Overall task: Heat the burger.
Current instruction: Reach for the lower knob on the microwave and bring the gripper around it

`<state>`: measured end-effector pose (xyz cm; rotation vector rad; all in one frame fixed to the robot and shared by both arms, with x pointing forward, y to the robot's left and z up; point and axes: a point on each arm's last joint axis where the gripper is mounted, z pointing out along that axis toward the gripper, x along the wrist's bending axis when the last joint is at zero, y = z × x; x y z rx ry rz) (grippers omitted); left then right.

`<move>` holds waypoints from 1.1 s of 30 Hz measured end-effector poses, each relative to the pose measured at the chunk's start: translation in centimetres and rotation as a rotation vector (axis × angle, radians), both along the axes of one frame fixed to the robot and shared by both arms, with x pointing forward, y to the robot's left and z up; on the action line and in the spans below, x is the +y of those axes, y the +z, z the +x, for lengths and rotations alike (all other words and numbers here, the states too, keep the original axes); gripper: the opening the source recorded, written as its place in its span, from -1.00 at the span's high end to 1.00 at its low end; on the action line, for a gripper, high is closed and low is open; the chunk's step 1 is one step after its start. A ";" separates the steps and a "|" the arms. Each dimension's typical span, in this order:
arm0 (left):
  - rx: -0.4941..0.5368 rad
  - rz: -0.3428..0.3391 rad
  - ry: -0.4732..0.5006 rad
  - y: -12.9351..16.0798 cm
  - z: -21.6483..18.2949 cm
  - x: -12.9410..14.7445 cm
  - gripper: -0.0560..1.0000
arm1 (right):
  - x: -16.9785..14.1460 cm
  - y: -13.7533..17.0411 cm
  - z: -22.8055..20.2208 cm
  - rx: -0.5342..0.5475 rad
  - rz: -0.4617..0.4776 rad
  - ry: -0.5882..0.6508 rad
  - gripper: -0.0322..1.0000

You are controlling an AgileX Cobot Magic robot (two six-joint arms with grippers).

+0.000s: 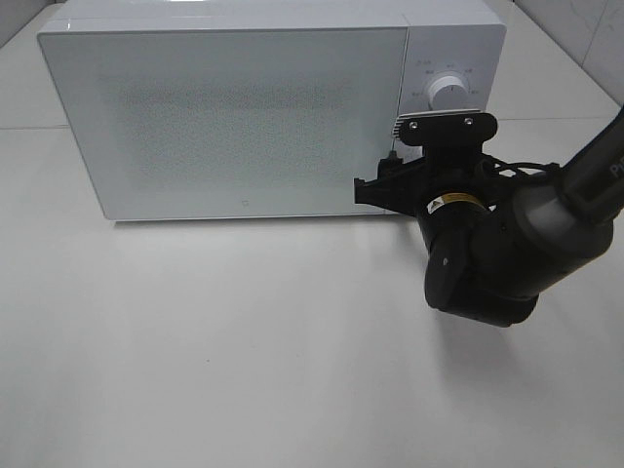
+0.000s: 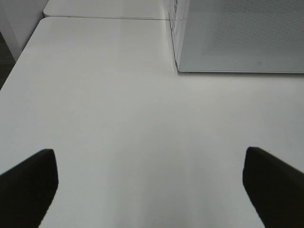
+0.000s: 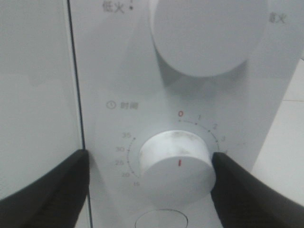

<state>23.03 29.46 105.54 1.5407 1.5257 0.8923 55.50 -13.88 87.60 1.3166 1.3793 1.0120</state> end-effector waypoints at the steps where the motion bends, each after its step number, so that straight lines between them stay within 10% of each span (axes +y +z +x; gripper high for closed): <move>1: 0.000 0.000 0.000 0.0 0.0 0.0 -0.95 | 0.1 0.0 0.0 0.001 -0.001 0.005 -0.22; 7: 0.000 0.000 0.000 0.0 0.0 0.0 -0.95 | -0.3 0.0 0.0 -0.001 0.008 -0.032 0.21; 20: 0.000 0.000 0.000 0.0 0.0 0.0 -0.95 | -0.2 0.0 0.0 -0.007 0.021 -0.022 0.21; 25: 0.000 0.000 0.000 0.0 0.0 0.0 -0.95 | -0.3 0.0 0.0 -0.016 0.202 -0.035 0.21; 33: 0.000 0.000 0.000 0.0 0.0 0.0 -0.95 | -0.2 0.0 -0.1 -0.037 0.753 -0.126 0.20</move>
